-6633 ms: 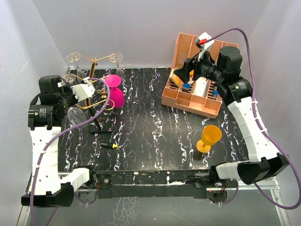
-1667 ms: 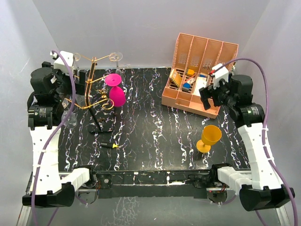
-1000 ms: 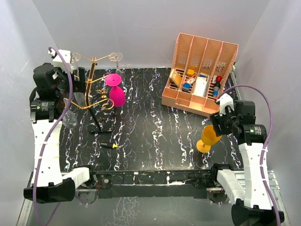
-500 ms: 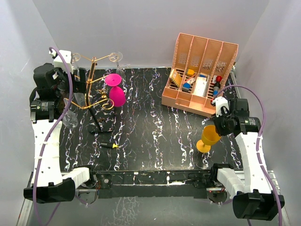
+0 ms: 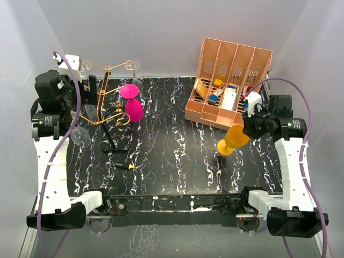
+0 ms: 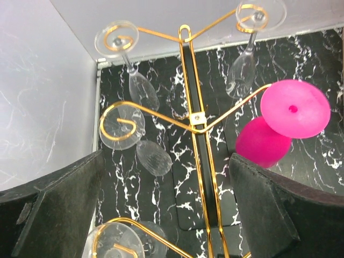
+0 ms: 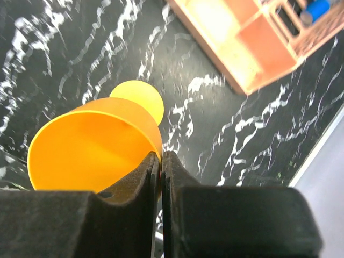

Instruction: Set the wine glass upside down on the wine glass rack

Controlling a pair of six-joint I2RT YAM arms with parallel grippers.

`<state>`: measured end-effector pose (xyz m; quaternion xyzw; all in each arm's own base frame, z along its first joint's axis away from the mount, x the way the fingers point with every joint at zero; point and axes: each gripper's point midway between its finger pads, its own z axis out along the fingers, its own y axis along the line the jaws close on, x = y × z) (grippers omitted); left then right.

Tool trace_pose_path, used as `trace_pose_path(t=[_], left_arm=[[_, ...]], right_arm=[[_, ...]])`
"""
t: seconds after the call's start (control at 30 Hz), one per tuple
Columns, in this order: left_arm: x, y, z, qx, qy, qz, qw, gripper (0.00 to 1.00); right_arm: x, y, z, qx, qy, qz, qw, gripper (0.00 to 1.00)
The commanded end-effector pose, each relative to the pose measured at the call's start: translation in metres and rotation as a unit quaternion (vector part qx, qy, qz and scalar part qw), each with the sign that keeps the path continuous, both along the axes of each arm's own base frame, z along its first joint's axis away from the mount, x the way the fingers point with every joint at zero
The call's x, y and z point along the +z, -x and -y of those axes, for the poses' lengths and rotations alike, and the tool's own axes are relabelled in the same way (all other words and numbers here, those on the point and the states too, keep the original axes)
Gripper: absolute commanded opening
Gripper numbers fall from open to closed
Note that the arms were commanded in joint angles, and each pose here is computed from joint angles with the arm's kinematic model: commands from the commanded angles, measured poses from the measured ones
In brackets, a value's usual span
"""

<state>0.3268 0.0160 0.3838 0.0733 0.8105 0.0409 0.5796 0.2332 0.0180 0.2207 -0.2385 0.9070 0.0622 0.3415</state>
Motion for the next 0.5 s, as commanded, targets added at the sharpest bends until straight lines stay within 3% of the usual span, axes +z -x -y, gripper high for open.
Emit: trace_pose_path(t=[0.0,0.17,0.47], left_arm=[[0.042,0.003,0.011,-0.034,0.006,0.042,0.999,0.97],[0.057,-0.010,0.050,-0.123,0.075,0.038,0.989,0.94],[0.072,-0.049,0.076,-0.146,0.113,0.034,0.982,0.94]], right_arm=[[0.055,-0.021,-0.029,0.077,-0.058,0.071,0.993,0.08],[0.116,-0.057,-0.047,0.106,-0.108,0.145,0.978,0.08],[0.217,-0.129,-0.068,0.108,-0.200,0.273,0.935,0.08]])
